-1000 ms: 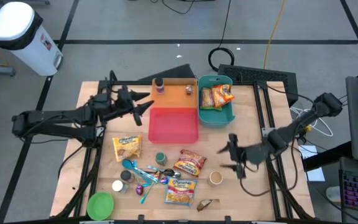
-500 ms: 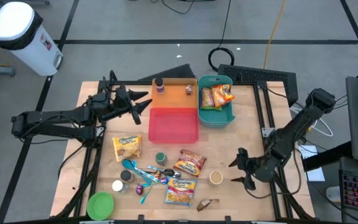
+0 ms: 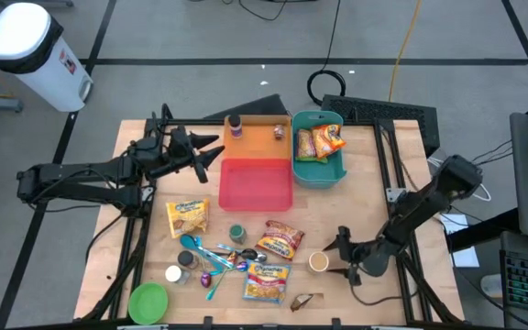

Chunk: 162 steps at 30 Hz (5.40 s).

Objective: Pick & Place Food Item
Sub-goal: Put the gold spice bottle into the orange bin

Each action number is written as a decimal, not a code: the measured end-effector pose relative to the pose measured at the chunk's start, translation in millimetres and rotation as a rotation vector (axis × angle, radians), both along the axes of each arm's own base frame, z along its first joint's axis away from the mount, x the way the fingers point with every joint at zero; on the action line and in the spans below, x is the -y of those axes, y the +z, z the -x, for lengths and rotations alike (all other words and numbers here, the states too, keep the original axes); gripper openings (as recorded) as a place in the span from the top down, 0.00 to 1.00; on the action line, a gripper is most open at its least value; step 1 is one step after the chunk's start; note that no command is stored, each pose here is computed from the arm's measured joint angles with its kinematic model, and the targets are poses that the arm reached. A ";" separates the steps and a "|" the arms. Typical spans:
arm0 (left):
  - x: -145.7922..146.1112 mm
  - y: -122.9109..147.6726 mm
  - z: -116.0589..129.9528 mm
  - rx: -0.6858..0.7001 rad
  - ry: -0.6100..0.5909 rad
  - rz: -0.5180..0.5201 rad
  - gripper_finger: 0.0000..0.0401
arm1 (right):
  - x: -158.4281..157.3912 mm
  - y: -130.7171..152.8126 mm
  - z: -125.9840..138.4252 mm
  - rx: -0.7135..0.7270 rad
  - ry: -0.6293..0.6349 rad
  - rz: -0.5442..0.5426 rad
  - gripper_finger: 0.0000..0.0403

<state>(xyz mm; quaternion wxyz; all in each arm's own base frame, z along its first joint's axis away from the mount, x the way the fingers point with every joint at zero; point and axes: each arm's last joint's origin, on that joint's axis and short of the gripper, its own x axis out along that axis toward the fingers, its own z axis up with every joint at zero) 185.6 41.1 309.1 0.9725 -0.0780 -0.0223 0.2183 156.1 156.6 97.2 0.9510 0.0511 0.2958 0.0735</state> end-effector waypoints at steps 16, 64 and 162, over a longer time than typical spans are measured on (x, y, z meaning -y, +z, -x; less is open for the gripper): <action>0.0 0.1 0.0 0.015 -0.001 0.030 0.51 | -11.1 -30.5 -25.8 0.138 0.015 -0.011 0.23; 40.4 40.9 -166.0 -0.720 -0.532 0.048 0.06 | 120.0 92.3 -140.7 0.071 -0.371 0.203 0.36; -233.8 -88.0 -152.0 -0.741 0.203 0.428 0.30 | 115.9 145.7 -110.8 0.191 -0.125 0.080 0.03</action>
